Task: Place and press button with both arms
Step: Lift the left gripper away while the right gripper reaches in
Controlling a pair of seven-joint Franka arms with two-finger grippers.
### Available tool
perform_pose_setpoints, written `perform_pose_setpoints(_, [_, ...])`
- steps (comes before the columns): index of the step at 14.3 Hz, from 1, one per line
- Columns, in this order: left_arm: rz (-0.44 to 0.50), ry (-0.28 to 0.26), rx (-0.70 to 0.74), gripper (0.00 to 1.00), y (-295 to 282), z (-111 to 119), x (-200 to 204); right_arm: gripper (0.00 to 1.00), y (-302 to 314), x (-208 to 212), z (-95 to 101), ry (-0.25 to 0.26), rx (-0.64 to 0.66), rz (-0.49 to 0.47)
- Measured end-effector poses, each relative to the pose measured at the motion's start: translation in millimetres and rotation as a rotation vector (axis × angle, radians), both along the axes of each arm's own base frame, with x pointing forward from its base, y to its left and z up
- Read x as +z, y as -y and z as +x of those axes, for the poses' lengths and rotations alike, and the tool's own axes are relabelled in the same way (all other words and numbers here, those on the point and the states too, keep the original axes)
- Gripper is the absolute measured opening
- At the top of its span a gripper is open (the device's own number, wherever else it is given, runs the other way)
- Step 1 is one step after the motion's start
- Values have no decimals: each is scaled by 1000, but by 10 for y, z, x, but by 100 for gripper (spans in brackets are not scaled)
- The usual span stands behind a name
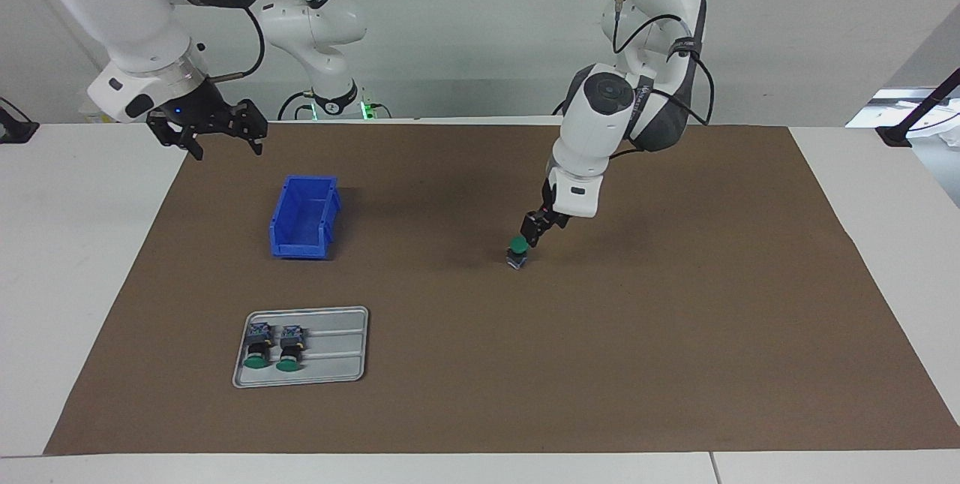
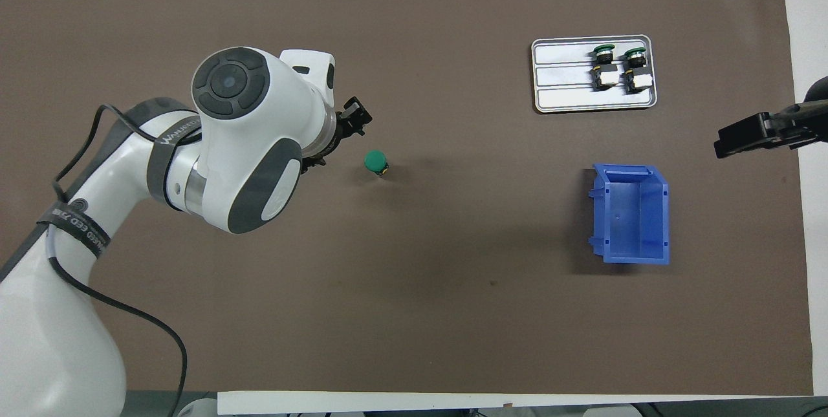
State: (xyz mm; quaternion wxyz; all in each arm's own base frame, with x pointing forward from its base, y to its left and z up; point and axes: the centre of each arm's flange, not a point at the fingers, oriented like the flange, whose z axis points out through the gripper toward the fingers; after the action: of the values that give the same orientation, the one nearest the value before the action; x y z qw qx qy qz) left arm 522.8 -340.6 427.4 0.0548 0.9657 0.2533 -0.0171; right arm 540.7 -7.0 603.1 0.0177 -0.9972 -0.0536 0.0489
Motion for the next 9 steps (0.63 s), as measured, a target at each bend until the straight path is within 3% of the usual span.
perform_pose_setpoints(1, [12, -17, -22, 96, -144, 46, 14, 100, -76, 19, 1, 4, 9, 19])
perform_pose_setpoints(5, [40, -83, -107, 100, -947, 282, 109, 100, -668, 167, -2, 35, 113, 42])
perform_pose_setpoints(9, [28, -75, -189, 100, -1701, 416, 390, 100, -1622, 93, 10, 70, 164, 89])
